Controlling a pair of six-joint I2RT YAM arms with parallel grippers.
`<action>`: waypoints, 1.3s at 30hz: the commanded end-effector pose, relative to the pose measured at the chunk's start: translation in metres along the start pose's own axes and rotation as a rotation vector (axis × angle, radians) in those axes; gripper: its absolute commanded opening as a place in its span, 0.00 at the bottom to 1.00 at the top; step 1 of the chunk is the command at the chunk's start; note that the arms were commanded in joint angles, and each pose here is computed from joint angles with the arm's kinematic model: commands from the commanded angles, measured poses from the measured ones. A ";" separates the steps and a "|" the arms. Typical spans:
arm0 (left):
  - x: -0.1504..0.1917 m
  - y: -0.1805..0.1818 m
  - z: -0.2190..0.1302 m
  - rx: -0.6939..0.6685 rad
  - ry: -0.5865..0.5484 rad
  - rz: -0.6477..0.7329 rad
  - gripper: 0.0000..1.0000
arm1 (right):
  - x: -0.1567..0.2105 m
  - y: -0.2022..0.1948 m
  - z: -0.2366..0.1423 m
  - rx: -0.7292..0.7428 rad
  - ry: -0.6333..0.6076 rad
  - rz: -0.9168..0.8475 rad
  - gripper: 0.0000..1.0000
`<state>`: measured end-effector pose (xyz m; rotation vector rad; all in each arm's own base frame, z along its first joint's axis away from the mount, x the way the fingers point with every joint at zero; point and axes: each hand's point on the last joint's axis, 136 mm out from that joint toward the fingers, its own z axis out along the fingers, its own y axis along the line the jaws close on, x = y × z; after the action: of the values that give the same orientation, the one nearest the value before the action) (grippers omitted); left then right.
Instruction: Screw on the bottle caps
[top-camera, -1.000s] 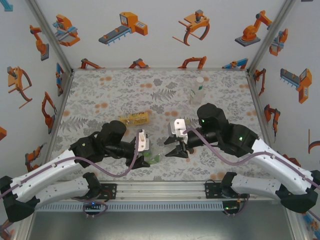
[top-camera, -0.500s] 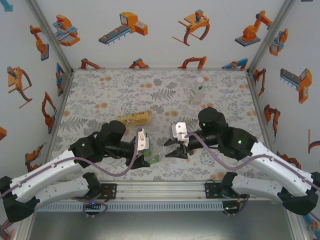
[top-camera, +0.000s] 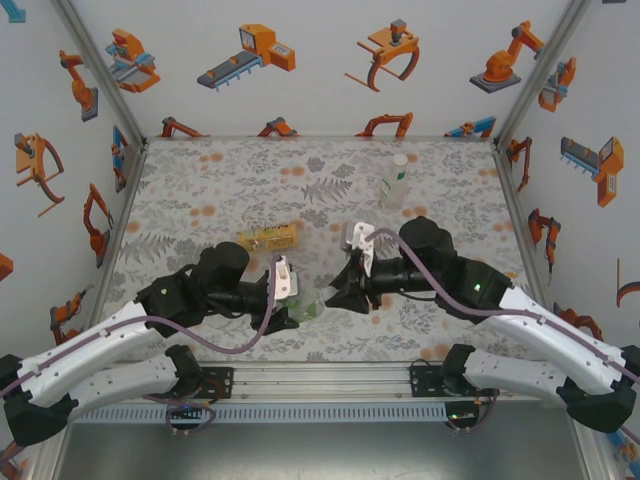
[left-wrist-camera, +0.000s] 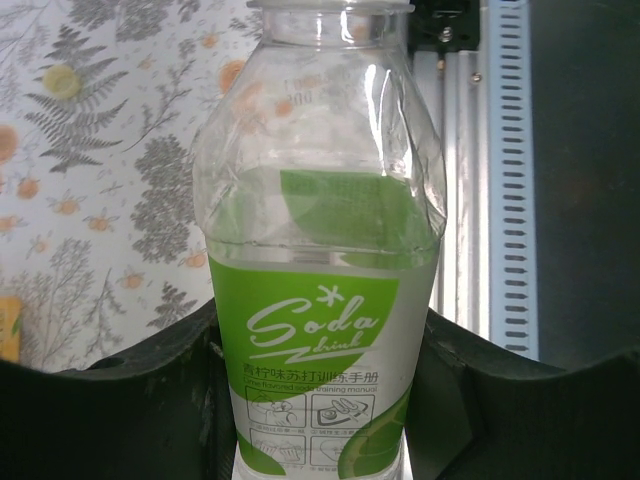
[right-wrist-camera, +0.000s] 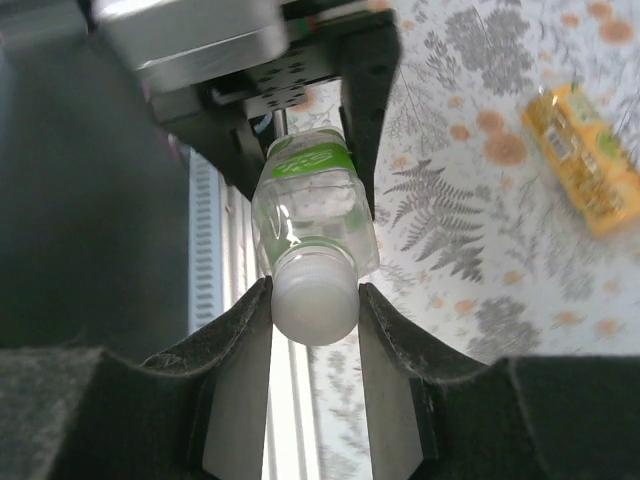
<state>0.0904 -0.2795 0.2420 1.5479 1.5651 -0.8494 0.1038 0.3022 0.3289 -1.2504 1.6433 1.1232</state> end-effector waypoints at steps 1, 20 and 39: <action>0.001 0.018 -0.001 -0.112 0.003 0.022 0.00 | 0.008 -0.040 -0.005 0.236 -0.049 0.502 0.00; 0.004 0.036 0.011 -0.178 0.023 0.052 0.00 | 0.062 -0.063 -0.009 0.396 -0.165 1.511 0.10; -0.006 -0.009 0.002 0.060 -0.026 0.040 0.00 | -0.022 0.001 -0.037 0.109 -0.065 -0.021 0.52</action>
<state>0.0930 -0.2833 0.2239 1.5884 1.5648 -0.8191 0.1299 0.2648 0.3462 -0.7480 1.9263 1.1201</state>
